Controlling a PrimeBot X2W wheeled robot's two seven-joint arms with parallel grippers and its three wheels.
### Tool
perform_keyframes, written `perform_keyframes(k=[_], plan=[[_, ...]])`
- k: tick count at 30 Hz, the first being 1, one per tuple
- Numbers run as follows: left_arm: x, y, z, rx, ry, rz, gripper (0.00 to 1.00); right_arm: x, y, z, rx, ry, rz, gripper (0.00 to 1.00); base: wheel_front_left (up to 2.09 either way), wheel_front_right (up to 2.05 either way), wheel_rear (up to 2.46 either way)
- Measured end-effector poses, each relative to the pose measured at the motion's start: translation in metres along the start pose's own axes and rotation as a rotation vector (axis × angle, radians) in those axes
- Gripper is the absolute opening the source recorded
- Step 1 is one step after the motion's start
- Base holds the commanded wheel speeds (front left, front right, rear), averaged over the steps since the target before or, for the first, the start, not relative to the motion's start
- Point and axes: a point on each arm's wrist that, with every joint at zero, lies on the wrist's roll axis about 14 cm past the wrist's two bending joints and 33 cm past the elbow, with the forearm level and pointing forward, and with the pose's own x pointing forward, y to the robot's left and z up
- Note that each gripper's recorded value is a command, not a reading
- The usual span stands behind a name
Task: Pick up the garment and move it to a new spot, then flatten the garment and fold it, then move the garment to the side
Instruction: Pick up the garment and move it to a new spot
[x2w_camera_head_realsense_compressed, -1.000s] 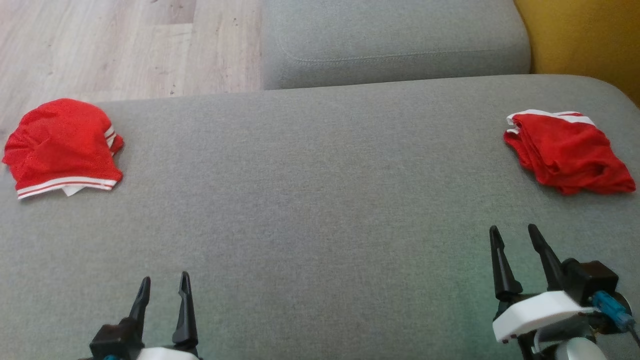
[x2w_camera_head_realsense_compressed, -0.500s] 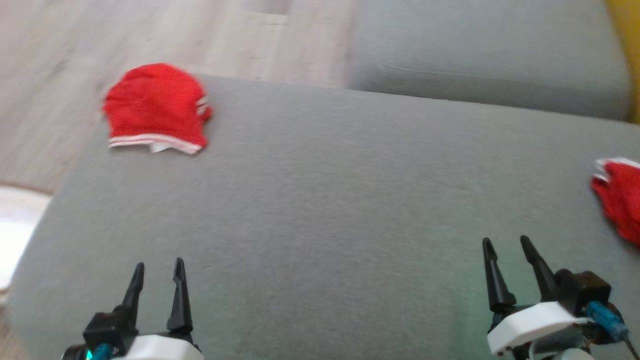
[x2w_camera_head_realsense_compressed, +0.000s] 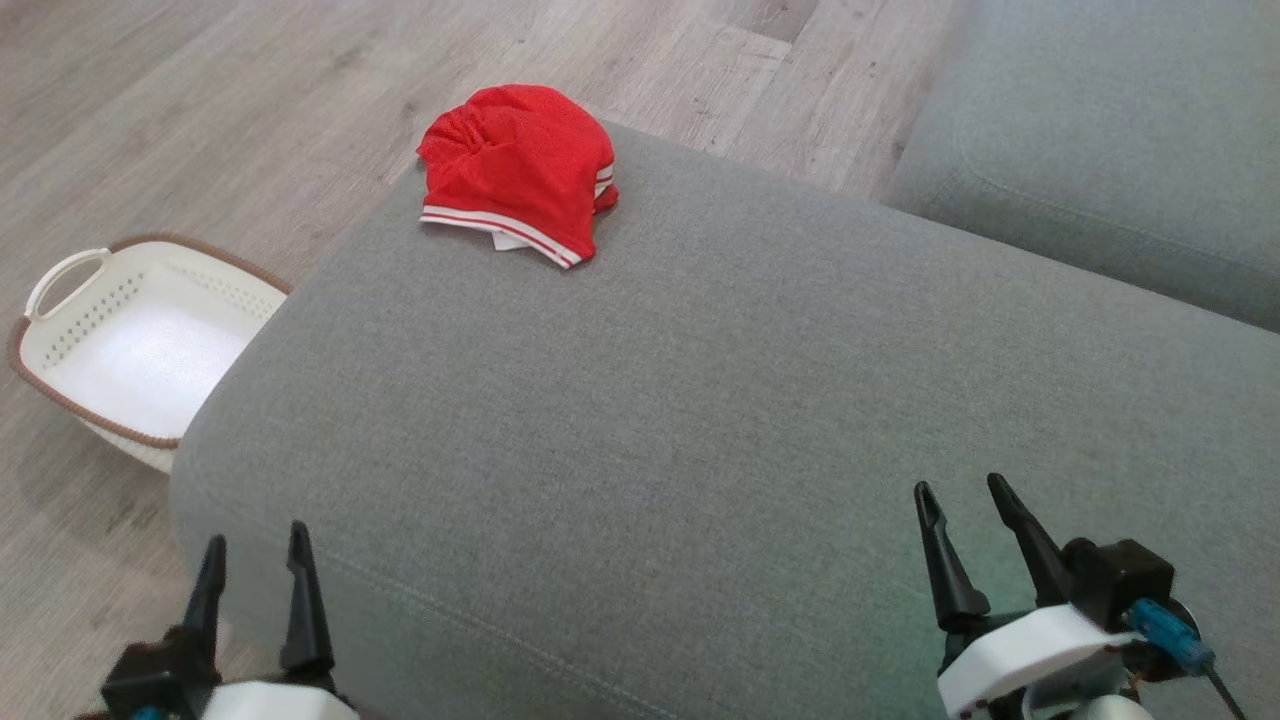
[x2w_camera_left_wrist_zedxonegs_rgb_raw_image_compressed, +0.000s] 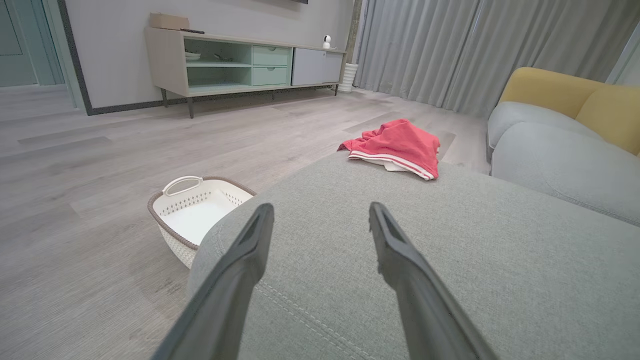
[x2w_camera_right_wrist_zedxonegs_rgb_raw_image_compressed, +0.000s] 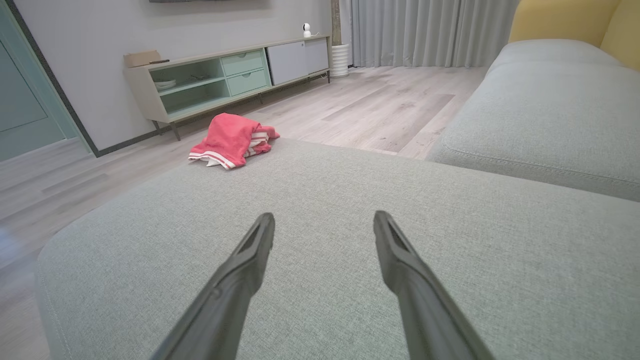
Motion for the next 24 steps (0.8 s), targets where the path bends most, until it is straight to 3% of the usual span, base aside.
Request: perform_keyframes(k=[7,11,17,20,24], plan=[[0.008,0.02,0.036,0.063,-0.066,0.012,1.0,0.004,0.0,0.002,-0.008,0.0,0.008,1.0,0.0,0.0,0.0],[0.038,0.033,0.094,0.173,-0.162,0.003,1.0,0.017,-0.006,0.018,-0.038,-0.026,0.005,1.0,0.0,0.0,0.0],[0.109,0.0,0.209,0.242,-0.371,-0.07,1.0,0.045,-0.031,0.054,-0.077,-0.108,-0.034,1.0,0.0,0.0,0.0],[0.148,-0.01,0.249,0.282,-0.427,-0.06,1.0,0.053,-0.049,0.061,-0.106,-0.118,-0.071,1.0,0.0,0.0,0.0],[0.204,-0.043,0.28,0.248,-0.455,-0.095,1.0,0.055,-0.078,0.062,-0.13,-0.11,-0.141,1.0,0.0,0.0,0.0]])
